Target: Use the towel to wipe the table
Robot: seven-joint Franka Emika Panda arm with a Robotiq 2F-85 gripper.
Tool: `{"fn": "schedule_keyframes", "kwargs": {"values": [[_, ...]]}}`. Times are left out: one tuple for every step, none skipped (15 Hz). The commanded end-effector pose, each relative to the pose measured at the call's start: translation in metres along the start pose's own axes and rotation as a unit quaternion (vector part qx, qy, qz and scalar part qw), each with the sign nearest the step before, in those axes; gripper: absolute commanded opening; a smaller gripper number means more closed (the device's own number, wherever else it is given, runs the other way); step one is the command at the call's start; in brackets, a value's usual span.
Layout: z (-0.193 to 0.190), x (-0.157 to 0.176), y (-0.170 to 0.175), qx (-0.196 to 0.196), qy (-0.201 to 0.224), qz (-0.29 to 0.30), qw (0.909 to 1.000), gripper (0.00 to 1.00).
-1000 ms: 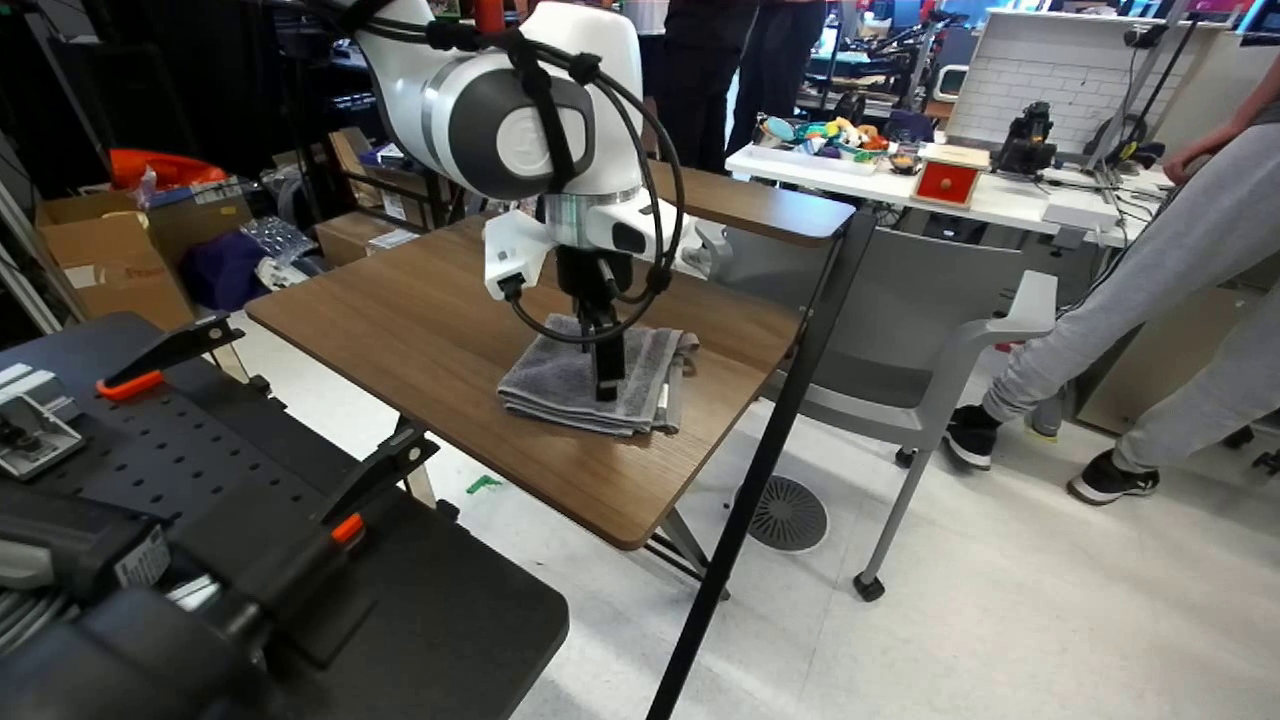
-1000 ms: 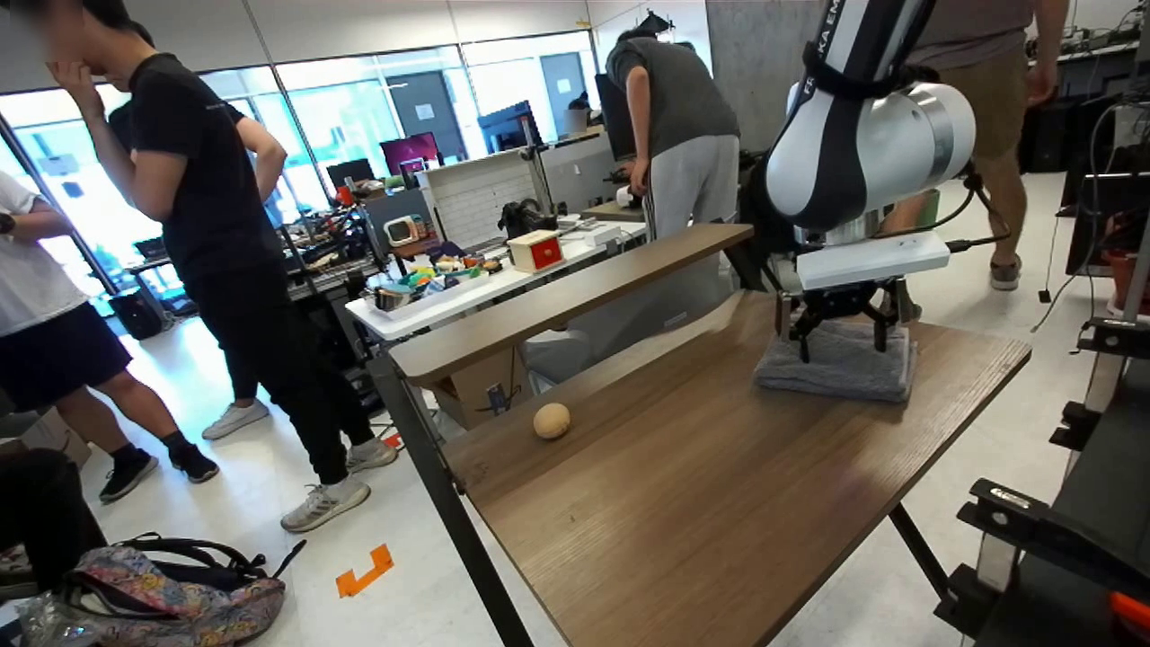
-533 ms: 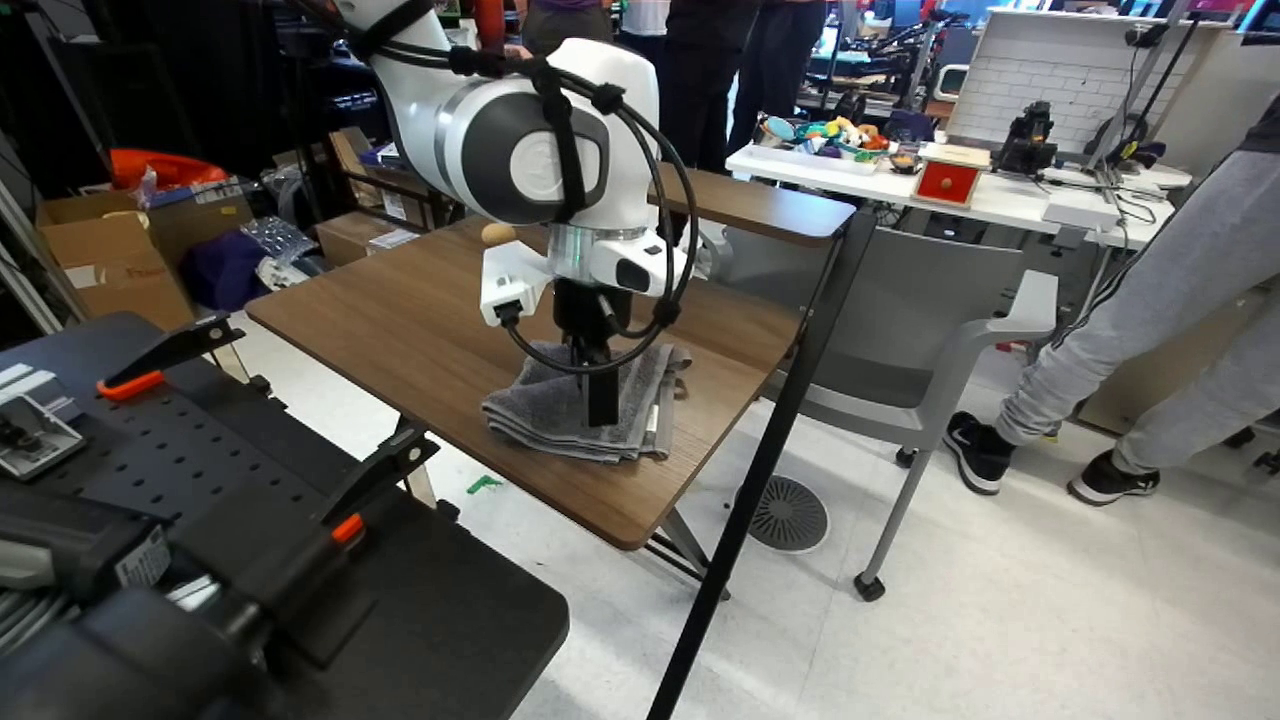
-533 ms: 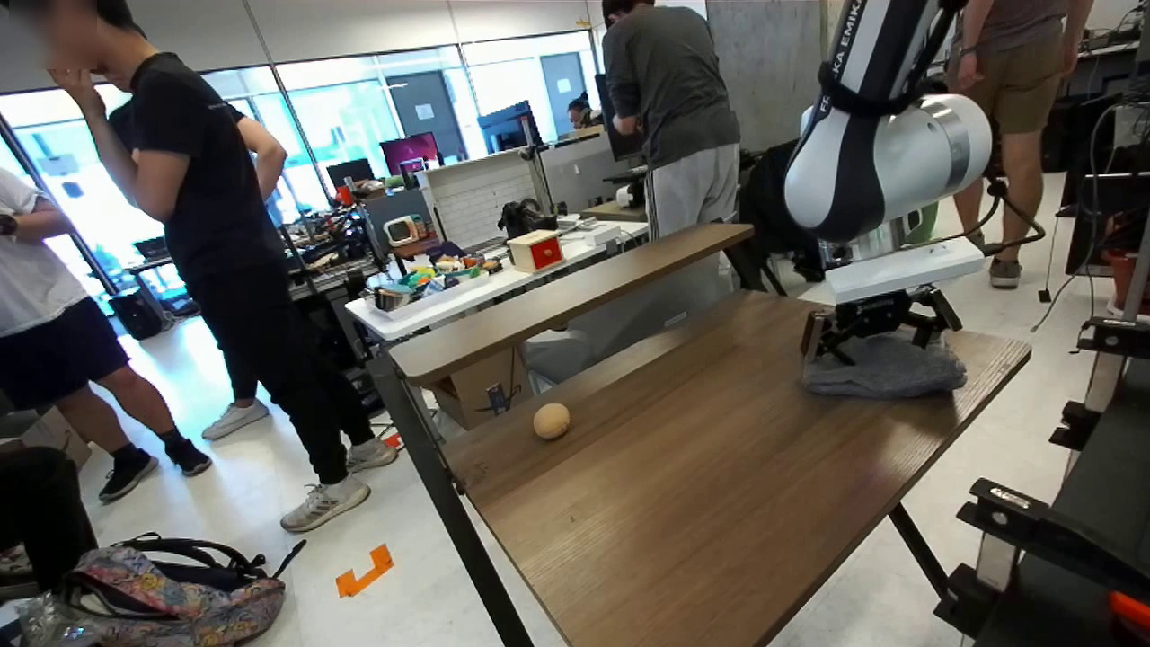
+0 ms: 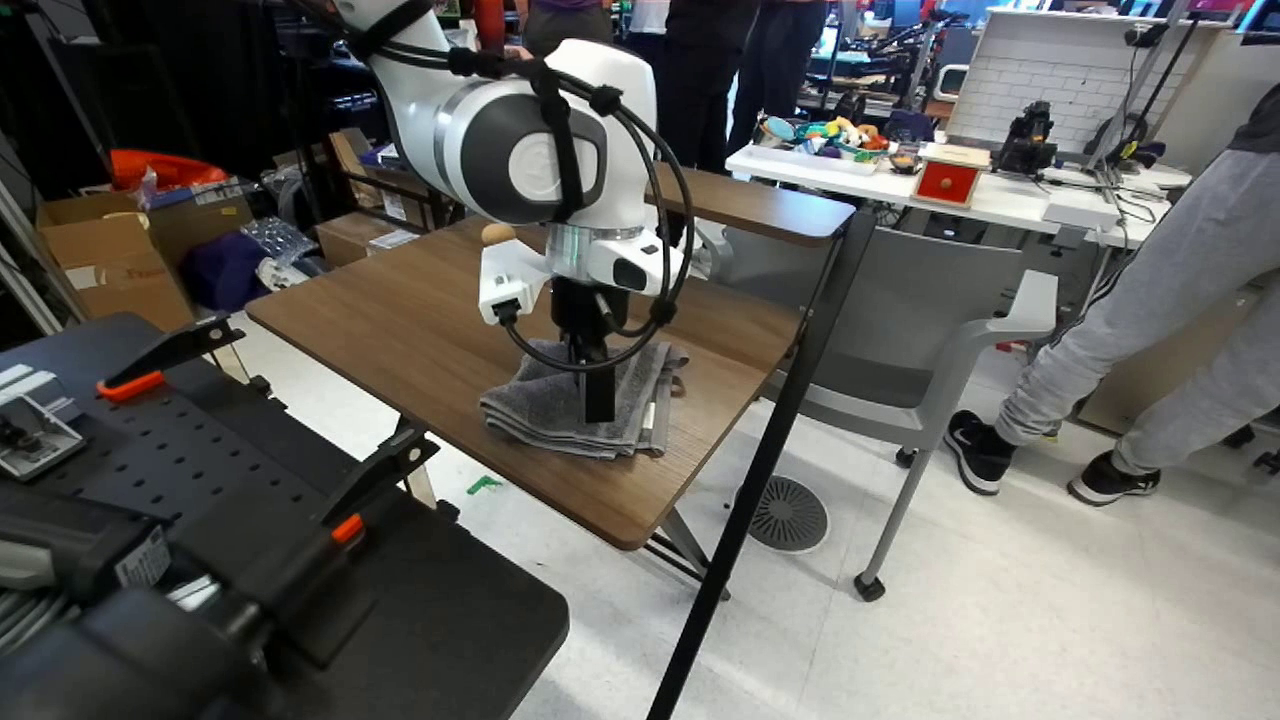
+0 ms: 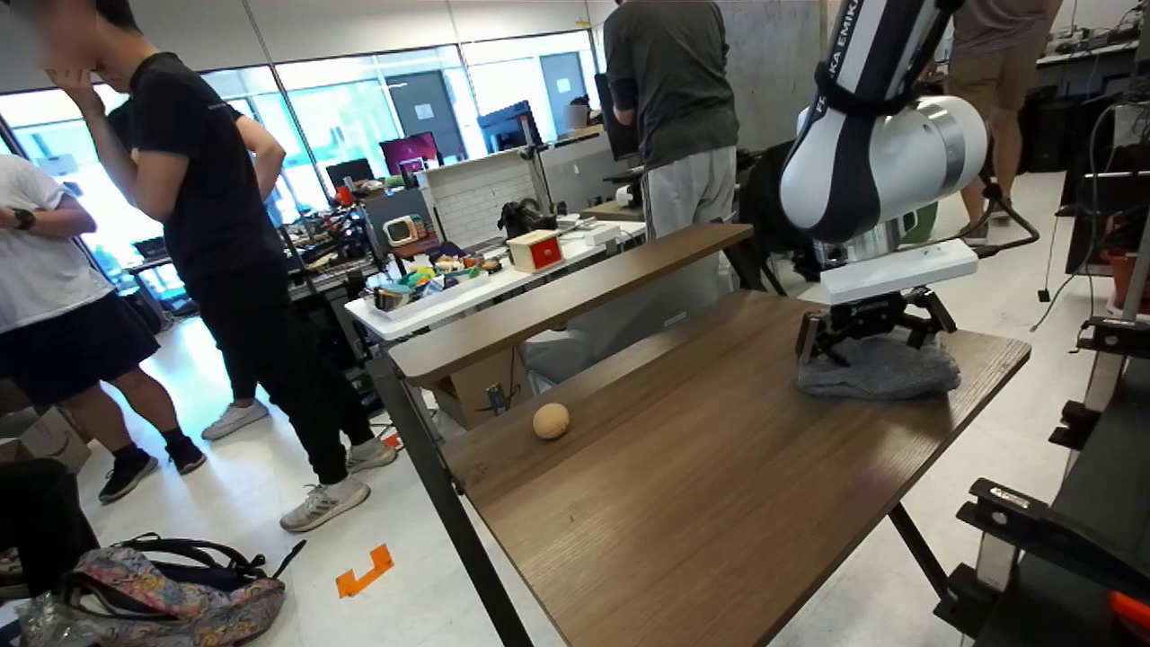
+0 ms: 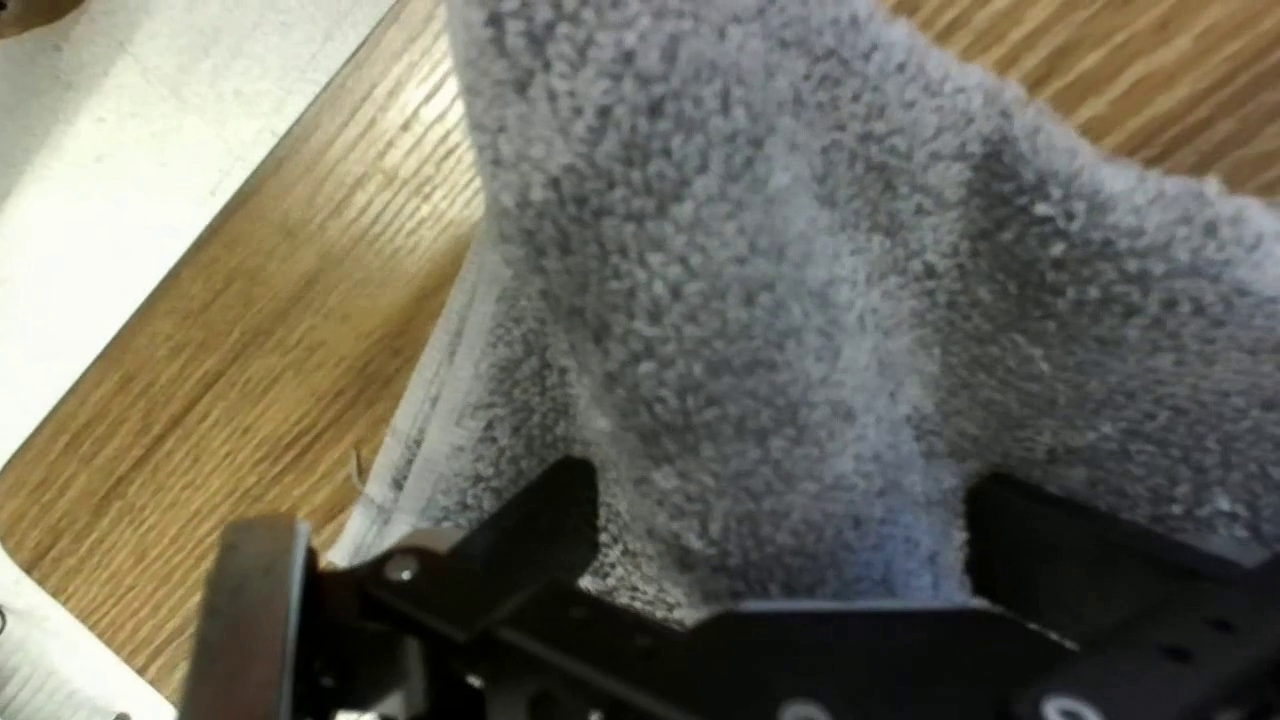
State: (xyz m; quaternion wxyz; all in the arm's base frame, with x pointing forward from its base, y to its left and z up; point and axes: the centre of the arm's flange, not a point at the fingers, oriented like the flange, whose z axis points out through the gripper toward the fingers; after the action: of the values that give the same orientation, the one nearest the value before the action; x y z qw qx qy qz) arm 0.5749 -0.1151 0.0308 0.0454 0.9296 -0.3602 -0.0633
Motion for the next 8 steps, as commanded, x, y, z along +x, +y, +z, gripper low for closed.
{"fn": "schedule_keyframes", "kwargs": {"values": [[0.021,-0.020,-0.038,0.013,-0.017,-0.013,0.9997,1.00],[0.023,-0.026,-0.050,0.015,-0.021,-0.018,0.9995,1.00],[0.026,-0.036,-0.064,0.019,-0.028,-0.023,0.9991,1.00],[0.028,-0.043,-0.076,0.025,-0.031,-0.028,0.9988,1.00],[0.031,-0.053,-0.089,0.026,-0.035,-0.033,0.9985,1.00],[0.034,-0.063,-0.099,0.028,-0.040,-0.040,0.9980,1.00],[0.036,-0.071,-0.108,0.029,-0.043,-0.044,0.9977,1.00],[0.039,-0.077,-0.116,0.031,-0.045,-0.049,0.9973,1.00]]}}
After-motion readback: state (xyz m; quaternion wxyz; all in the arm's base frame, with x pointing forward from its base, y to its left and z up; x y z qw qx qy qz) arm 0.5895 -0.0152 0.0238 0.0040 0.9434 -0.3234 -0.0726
